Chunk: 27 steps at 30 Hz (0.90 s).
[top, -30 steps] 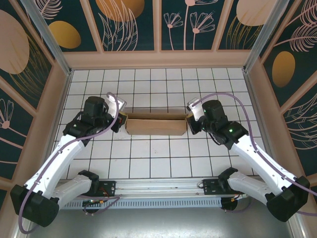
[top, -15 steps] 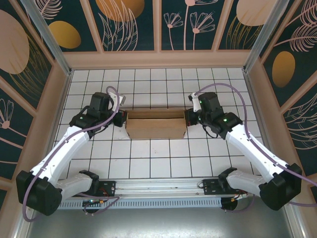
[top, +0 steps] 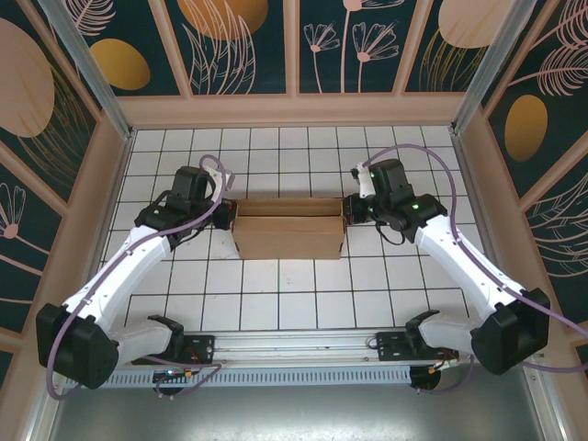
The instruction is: Fold the paper box
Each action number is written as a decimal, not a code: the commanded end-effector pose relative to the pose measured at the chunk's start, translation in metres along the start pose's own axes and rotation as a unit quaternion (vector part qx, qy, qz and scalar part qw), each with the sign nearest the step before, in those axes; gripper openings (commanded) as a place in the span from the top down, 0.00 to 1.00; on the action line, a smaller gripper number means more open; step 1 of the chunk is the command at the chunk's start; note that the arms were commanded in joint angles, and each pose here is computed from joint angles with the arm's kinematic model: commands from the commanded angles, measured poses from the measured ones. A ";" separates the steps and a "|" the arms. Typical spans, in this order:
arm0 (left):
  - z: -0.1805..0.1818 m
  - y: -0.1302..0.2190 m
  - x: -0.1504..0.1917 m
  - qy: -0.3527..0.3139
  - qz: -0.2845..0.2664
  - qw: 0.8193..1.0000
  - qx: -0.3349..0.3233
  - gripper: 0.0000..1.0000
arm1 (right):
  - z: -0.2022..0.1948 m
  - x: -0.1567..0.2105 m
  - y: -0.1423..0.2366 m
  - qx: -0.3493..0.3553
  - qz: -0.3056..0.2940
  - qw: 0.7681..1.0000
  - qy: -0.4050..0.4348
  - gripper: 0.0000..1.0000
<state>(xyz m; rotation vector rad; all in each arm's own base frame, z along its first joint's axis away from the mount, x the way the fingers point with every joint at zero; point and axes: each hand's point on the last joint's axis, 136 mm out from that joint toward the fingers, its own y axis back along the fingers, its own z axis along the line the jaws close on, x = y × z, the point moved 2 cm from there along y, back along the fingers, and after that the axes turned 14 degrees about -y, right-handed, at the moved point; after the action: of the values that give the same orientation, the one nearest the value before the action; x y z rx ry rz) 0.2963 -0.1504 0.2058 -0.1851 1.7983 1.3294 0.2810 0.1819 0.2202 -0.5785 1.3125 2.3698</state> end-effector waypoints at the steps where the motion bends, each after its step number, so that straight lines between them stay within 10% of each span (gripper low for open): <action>1: -0.005 -0.002 0.002 0.005 0.016 1.000 0.009 1.00 | 0.007 0.007 0.002 -0.021 0.031 0.999 -0.014 1.00; 12: -0.009 -0.002 0.004 -0.014 0.016 1.000 0.010 1.00 | 0.010 -0.029 0.030 0.018 -0.073 0.997 0.023 0.63; 27: -0.009 -0.001 0.002 -0.014 0.024 1.000 0.005 1.00 | 0.115 0.061 -0.022 -0.072 0.016 0.992 0.107 0.91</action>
<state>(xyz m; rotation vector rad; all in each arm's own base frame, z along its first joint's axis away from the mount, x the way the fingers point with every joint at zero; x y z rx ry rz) 0.2942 -0.1581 0.2061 -0.1576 1.7926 1.3214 0.2218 0.2842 0.2461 -0.9316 1.2516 2.4884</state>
